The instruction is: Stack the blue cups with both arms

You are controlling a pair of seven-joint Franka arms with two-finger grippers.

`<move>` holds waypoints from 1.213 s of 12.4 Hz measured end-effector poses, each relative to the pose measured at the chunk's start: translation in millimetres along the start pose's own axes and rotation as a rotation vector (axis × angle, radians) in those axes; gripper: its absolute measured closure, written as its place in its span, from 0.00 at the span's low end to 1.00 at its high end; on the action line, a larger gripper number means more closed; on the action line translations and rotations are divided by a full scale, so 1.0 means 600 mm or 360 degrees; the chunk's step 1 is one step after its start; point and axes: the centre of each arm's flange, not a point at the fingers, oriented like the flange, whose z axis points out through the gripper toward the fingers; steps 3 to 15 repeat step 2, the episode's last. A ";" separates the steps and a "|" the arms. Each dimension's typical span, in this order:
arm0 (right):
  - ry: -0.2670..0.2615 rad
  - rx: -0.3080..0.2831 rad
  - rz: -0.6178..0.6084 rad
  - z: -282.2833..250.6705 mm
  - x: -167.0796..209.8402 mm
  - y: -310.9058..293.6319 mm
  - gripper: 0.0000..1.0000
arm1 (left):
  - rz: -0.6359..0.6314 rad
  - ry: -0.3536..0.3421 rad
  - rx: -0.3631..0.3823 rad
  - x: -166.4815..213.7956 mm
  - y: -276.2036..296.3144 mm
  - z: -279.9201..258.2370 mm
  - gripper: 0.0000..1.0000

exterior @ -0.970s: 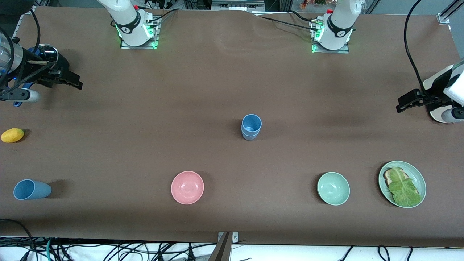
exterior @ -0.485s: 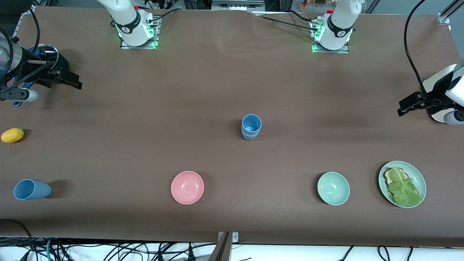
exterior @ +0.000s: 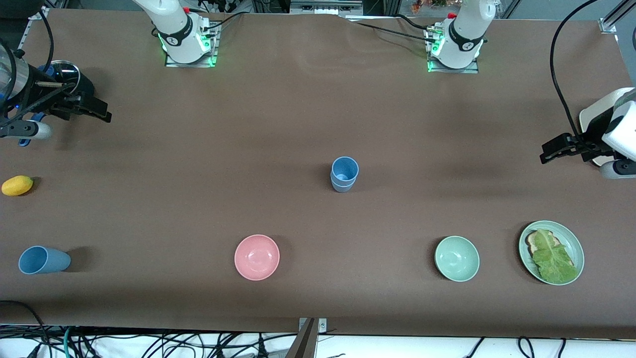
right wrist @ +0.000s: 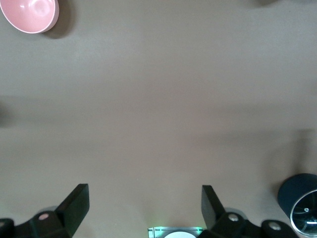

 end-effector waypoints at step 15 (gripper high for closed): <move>0.0000 0.0000 0.0000 0.000 0.000 0.000 0.00 | -0.0004 0.0004 0.0000 0.001 -0.002 -0.002 0.00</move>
